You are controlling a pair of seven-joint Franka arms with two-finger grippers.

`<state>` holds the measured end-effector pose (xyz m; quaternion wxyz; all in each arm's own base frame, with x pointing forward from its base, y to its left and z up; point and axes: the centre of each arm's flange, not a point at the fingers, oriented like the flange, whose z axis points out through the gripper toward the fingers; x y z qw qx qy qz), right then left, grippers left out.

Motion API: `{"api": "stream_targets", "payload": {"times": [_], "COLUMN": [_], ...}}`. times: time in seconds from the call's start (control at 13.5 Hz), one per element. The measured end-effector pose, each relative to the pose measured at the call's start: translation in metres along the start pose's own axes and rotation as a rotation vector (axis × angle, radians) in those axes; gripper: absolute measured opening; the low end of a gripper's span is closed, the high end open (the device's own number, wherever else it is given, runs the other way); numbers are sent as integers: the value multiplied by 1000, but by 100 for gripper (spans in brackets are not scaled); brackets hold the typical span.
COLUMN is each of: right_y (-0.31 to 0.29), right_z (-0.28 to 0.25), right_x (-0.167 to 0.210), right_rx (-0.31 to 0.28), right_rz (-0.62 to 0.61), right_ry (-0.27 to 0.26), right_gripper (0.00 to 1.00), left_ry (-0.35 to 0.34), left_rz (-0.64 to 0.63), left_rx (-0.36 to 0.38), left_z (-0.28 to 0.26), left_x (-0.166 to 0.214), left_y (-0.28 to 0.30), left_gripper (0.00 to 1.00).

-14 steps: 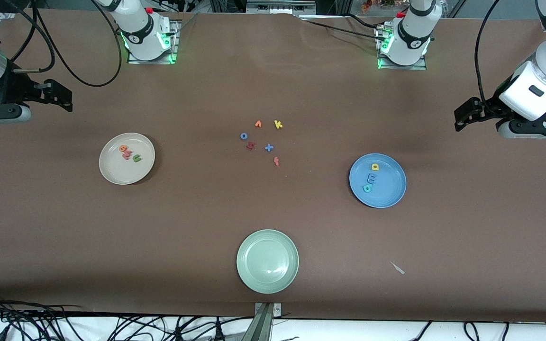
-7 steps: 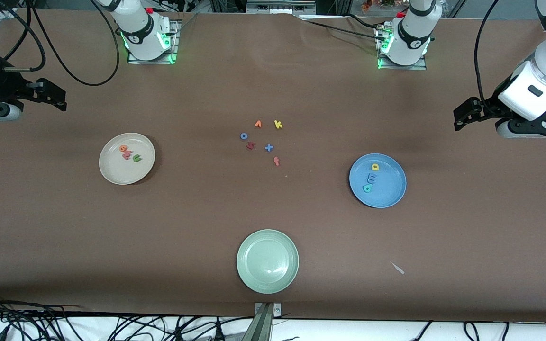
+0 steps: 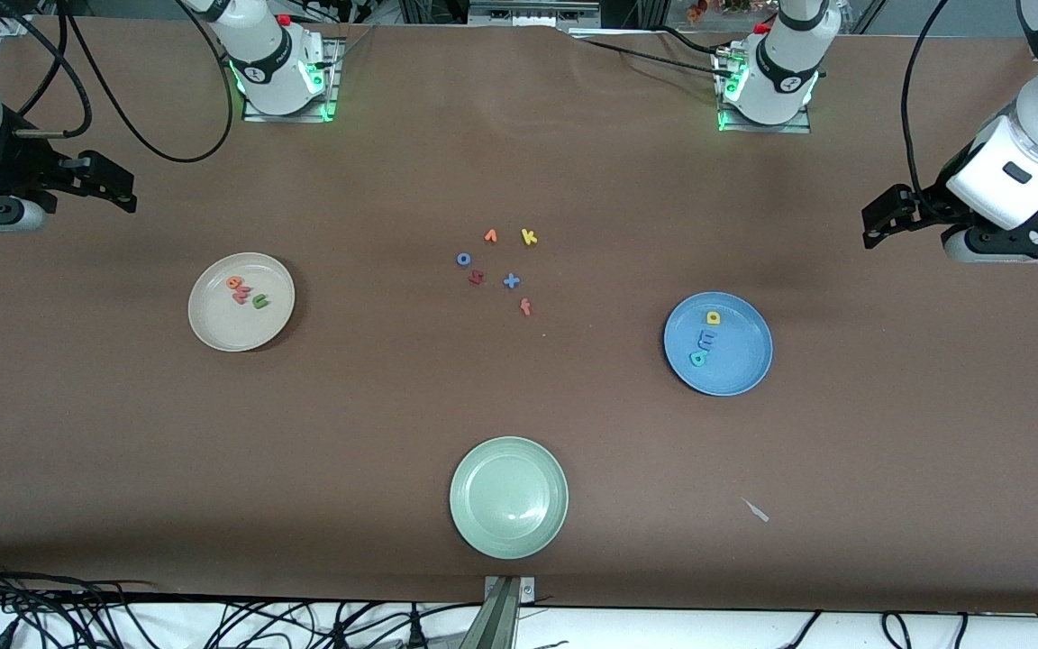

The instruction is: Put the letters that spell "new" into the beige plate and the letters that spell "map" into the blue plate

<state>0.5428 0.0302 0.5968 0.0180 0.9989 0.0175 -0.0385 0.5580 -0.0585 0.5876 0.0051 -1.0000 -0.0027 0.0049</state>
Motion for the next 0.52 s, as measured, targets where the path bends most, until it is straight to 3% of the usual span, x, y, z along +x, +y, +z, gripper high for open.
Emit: {"api": "stream_targets", "payload": {"times": [0.52], "right_y": [4], "right_z": [1], "right_x": [0], "right_rx": [1], "right_rz": [9], "right_ry": [-2], "right_gripper": [100], "left_ry": [-1], "left_rz": [0], "left_rx": [0], "left_z": [0], "left_x": [0], "left_y": [0], "left_gripper": [100]}}
